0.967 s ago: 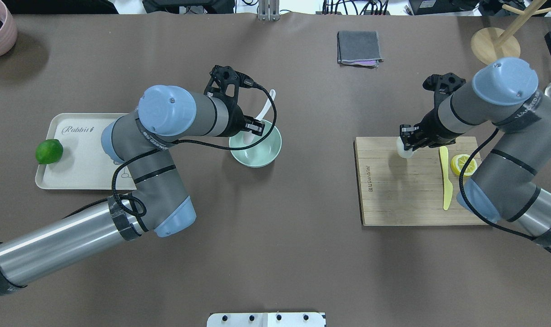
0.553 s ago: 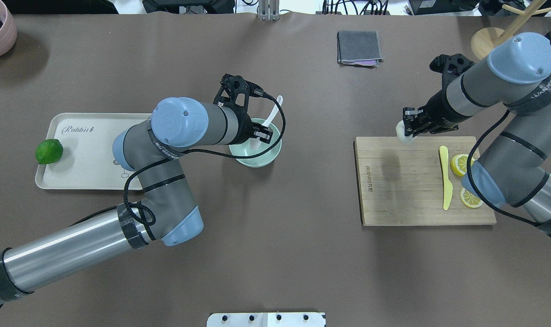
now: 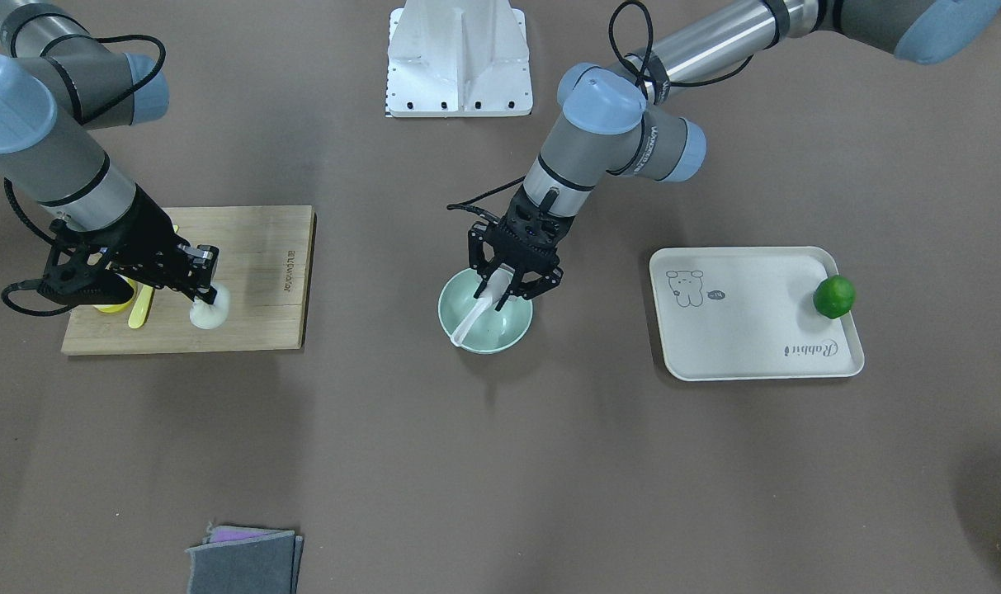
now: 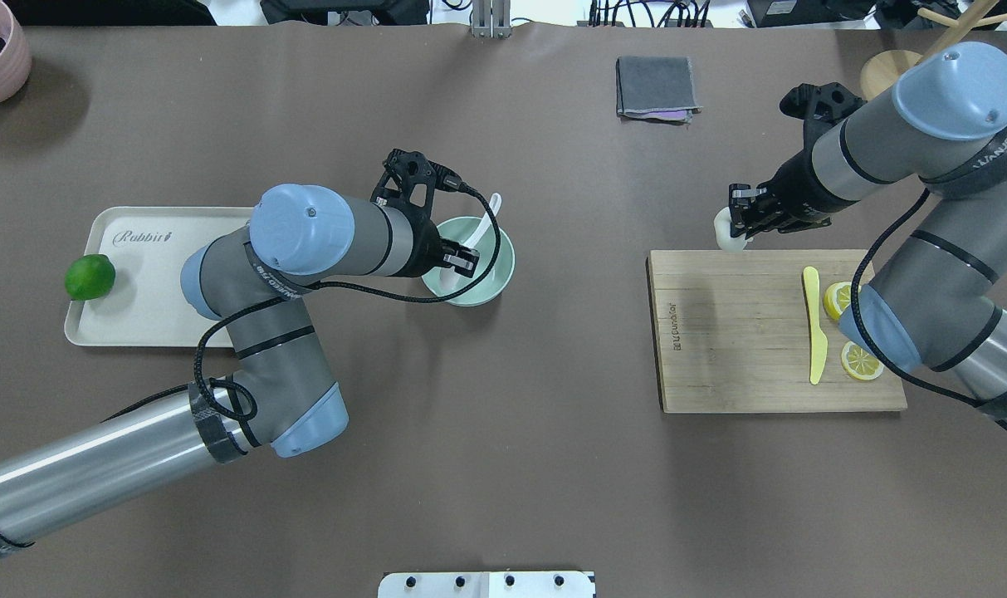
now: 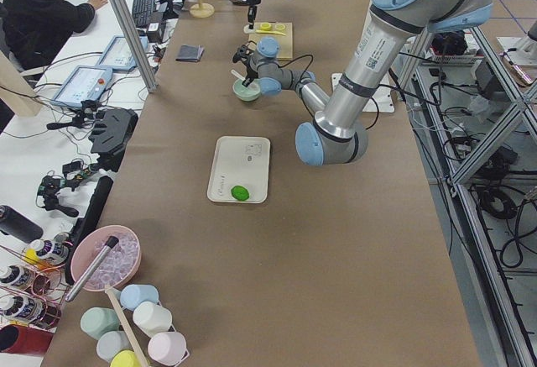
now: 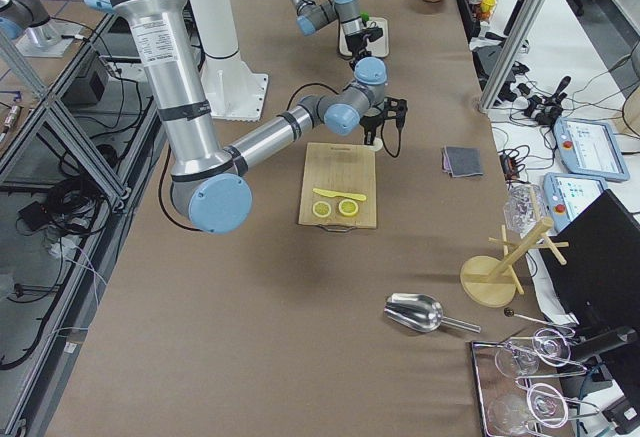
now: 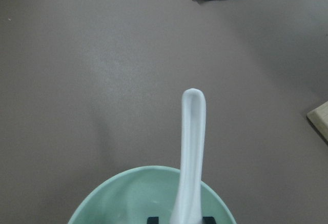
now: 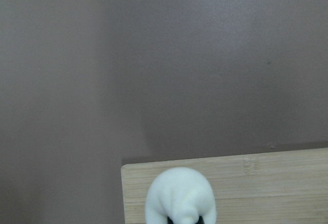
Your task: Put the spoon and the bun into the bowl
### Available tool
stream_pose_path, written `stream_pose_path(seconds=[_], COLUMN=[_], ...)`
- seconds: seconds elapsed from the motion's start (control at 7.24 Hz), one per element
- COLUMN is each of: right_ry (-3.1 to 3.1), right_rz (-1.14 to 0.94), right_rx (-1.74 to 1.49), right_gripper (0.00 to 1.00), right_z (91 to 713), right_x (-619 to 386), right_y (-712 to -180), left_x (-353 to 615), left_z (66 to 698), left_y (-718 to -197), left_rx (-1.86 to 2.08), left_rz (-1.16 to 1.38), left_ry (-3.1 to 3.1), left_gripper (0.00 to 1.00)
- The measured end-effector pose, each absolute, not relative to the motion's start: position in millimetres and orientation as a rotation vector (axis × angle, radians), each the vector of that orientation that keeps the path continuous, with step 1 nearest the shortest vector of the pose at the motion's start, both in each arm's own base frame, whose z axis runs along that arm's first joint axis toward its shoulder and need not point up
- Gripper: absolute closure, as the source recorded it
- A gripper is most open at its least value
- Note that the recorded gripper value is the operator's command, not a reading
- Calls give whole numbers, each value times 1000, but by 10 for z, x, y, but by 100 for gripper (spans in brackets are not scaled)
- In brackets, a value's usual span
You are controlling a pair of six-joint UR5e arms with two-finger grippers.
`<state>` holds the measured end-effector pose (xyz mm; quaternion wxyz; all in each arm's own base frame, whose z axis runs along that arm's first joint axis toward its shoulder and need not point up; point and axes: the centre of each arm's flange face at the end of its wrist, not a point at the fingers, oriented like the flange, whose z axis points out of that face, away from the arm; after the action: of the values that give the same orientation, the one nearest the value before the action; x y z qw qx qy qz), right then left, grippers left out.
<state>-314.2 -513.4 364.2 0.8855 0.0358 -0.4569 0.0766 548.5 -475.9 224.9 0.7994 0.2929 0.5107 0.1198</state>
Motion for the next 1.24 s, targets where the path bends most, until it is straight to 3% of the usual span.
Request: stream_pose_path(seconds=[0.14, 0.28, 0.83, 1.24], right_ry=[-953, -954, -959, -950], right_rz=[158, 157, 159, 210], right_rx=[79, 81, 90, 60], right_gripper=[100, 100, 100, 100], right_z=[3613, 3599, 3538, 2583], right_x=[-3148, -3151, -3147, -3354], right_y=[-5143, -5149, -5178, -5424], left_x=[5468, 5438, 5326, 4585], left_z=[2265, 2267, 2173, 2192], left_y=[-4759, -4793, -4890, -5344], left_rx=[628, 633, 654, 616], left_rz=[255, 248, 223, 218], left_ry=[1094, 1090, 1101, 1142], left_gripper=[13, 2, 2, 2])
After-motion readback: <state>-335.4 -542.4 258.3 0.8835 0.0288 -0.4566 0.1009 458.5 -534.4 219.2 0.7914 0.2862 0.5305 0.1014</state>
